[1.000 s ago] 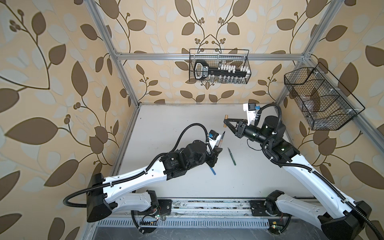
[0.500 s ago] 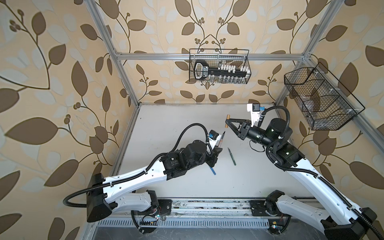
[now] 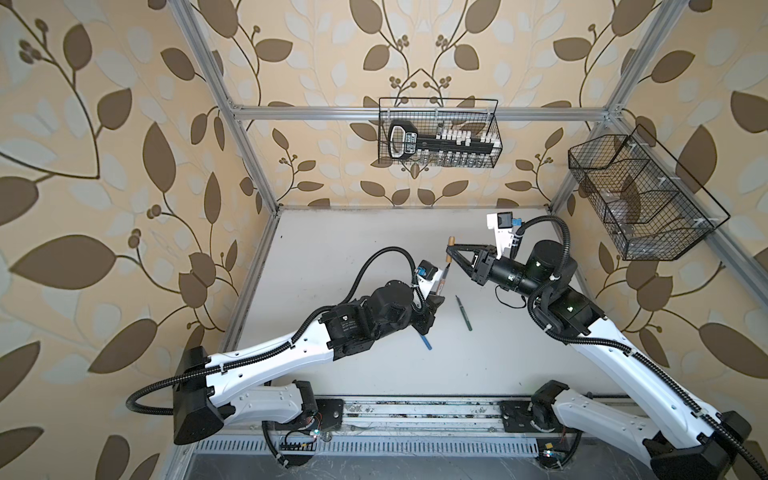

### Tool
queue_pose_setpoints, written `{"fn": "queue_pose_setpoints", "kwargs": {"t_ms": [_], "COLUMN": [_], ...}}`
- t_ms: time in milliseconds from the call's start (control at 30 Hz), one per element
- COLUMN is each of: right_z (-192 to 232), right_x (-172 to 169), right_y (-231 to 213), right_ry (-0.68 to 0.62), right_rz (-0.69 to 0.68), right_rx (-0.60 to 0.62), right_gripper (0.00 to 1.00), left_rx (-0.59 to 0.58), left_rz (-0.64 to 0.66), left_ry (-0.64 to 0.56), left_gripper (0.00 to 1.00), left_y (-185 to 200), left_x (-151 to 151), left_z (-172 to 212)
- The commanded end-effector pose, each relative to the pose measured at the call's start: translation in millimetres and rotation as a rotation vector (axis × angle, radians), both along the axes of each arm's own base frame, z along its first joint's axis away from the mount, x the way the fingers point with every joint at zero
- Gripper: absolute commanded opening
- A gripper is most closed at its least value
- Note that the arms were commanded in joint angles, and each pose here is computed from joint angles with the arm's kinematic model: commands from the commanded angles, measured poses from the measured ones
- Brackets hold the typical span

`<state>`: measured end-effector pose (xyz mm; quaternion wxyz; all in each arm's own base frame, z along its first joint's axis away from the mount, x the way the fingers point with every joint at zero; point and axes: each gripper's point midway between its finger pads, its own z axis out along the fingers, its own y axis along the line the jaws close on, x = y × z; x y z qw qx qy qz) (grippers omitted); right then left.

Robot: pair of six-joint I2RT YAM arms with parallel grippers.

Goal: Insert the pens into the pen caps
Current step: 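Lower the tan cap onto the orange pen's nib with the right gripper, then open the right gripper and draw it back from the capped pen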

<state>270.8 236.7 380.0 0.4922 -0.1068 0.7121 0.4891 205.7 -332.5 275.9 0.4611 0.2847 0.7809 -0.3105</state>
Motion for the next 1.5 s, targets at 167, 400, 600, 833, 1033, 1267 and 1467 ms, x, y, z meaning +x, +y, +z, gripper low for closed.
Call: {"fn": "queue_pose_setpoints", "kwargs": {"t_ms": [167, 400, 600, 833, 1033, 1267, 1467], "right_z": [-10, -13, -11, -12, -7, -6, -1], "right_x": [-5, -6, -7, -10, -15, -20, -23], "right_y": [-3, -1, 3, 3, 3, 2, 4], "right_ry": [0.008, 0.012, 0.004, -0.008, -0.028, -0.031, -0.038], "right_rz": [-0.013, -0.013, -0.001, -0.002, 0.009, 0.019, 0.036], "right_rx": [-0.005, 0.021, 0.044, 0.064, 0.066, 0.060, 0.078], "right_gripper": [0.20, 0.20, 0.20, 0.20, 0.20, 0.20, 0.20], "left_rx": [-0.078, -0.091, -0.118, -0.145, -0.145, -0.144, -0.131], "left_rz": [0.023, 0.011, 0.008, 0.004, 0.010, 0.022, 0.017], "left_ry": [-0.064, -0.059, -0.067, -0.078, -0.078, -0.080, -0.071], "left_gripper": [0.07, 0.07, 0.07, 0.08, 0.08, 0.08, 0.08], "left_y": [3, 1, 2, 2, 2, 3, 1], "left_x": [3, 2, -1, -1, 0, 2, 2], "left_z": [35, 37, 44, 51, 50, 49, 44]}}
